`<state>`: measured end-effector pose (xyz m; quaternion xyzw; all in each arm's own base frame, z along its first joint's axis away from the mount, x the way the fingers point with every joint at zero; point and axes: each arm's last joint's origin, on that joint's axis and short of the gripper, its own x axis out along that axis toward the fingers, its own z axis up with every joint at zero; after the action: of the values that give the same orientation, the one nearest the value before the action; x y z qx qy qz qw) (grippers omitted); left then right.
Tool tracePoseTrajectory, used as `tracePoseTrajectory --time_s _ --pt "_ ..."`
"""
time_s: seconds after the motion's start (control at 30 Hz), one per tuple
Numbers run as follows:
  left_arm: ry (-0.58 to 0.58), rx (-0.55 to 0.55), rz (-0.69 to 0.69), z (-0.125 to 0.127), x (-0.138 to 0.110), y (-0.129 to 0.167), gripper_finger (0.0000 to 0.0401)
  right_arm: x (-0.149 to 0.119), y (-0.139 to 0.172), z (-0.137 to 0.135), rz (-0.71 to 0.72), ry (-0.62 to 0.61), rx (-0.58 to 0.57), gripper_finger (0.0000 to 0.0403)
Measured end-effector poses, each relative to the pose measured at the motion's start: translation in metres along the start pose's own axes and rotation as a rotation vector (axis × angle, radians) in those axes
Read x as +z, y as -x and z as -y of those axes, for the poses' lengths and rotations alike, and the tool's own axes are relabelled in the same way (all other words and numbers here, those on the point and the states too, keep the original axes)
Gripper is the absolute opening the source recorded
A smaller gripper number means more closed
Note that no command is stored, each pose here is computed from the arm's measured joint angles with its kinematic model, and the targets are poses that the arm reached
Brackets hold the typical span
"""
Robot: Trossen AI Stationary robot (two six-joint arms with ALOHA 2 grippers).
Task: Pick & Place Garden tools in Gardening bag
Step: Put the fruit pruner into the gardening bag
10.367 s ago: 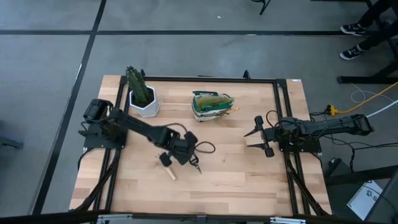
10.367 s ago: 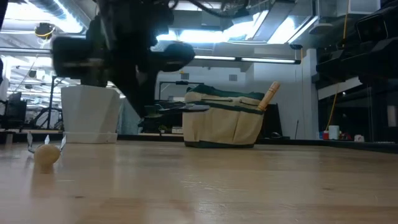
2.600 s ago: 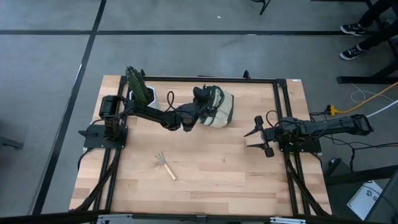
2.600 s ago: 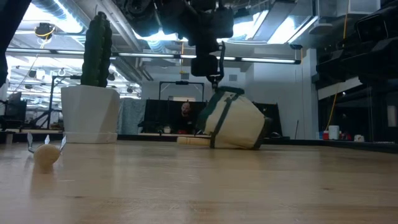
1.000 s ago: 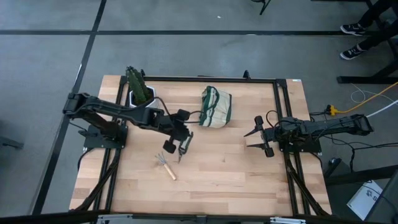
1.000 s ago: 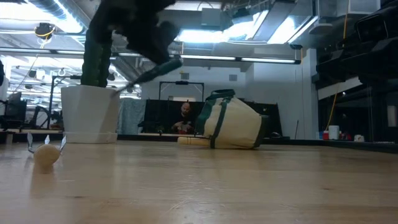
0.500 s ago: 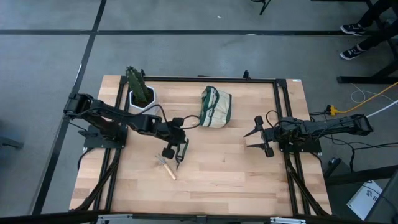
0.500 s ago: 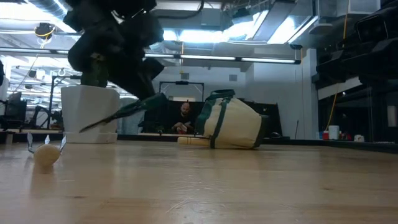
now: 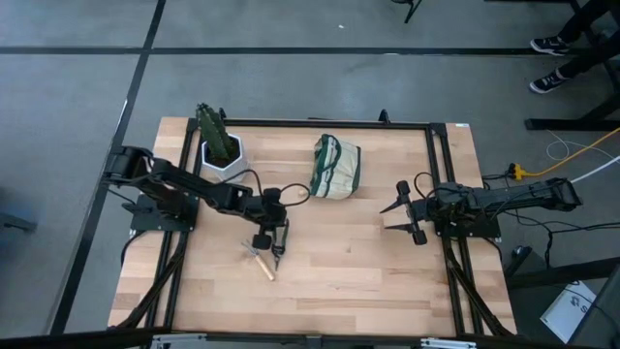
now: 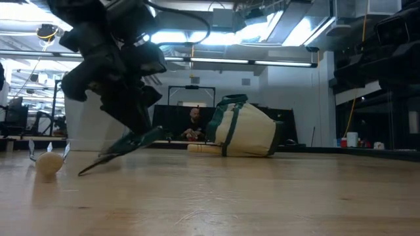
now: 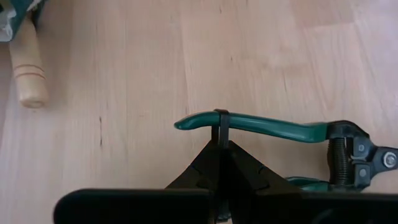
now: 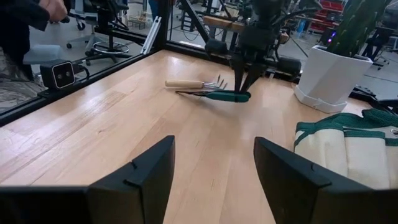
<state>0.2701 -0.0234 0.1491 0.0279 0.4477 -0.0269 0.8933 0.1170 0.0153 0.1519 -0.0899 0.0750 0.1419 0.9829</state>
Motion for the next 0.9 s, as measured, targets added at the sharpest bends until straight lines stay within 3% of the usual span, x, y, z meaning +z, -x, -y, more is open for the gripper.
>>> tracePoseTrajectory --time_s 0.67,0.9 --pt "0.003 0.002 0.013 0.0000 0.0009 -0.0032 0.0029 -0.0006 0.0000 -0.0001 -0.006 -0.001 0.001 0.0219" --pt "-0.006 -0.003 0.038 -0.0065 0.0037 -0.0019 0.0063 -0.0006 0.0000 -0.0001 -0.006 -0.001 0.002 0.0219"
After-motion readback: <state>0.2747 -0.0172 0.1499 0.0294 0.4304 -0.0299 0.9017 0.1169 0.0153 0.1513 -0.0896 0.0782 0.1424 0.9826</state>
